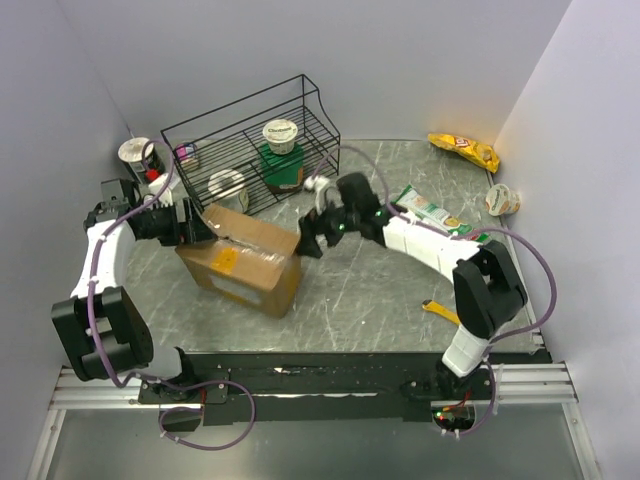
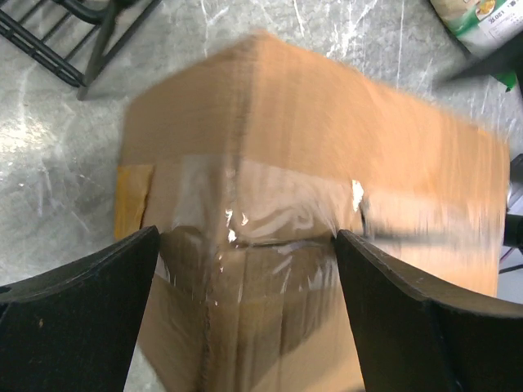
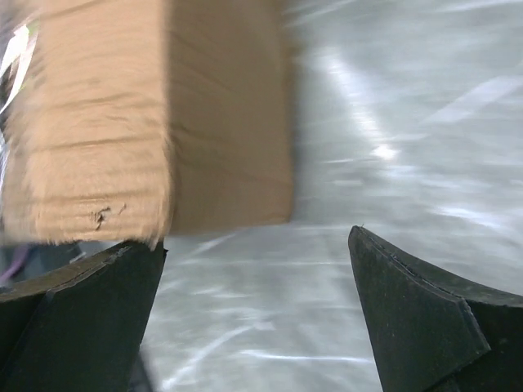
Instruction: Unpack the express box
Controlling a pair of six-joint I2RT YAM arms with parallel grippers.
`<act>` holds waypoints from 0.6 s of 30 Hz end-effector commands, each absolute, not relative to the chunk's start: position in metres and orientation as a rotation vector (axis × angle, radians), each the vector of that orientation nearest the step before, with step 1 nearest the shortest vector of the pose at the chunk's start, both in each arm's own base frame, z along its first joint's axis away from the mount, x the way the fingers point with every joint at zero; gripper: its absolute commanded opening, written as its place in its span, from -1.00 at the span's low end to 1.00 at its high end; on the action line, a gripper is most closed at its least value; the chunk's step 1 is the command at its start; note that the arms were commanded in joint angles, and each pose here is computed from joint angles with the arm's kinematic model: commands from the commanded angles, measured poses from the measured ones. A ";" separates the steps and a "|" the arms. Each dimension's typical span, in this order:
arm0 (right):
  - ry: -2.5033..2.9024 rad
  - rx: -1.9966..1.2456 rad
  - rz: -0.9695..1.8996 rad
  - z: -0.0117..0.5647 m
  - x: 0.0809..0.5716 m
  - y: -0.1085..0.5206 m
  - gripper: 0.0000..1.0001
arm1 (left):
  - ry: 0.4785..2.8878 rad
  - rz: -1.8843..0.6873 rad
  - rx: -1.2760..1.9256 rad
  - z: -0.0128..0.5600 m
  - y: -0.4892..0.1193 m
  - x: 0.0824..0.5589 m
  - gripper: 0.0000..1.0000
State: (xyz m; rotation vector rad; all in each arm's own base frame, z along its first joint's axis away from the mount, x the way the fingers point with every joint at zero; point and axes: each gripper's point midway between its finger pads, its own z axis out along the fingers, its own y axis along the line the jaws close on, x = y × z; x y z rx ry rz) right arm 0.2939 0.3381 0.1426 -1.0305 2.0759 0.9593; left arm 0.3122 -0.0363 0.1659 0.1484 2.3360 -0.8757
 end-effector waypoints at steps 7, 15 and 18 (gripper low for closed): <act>2.019 -0.840 0.613 0.184 0.394 0.255 0.99 | 2.310 -1.202 0.357 0.194 -0.127 0.280 0.87; 2.120 -1.125 0.515 0.157 0.308 0.154 0.96 | 2.283 -1.231 0.452 0.207 -0.152 0.311 0.86; 2.112 -1.303 0.470 0.142 0.264 0.121 0.93 | 2.300 -1.170 0.465 0.212 -0.147 0.318 0.86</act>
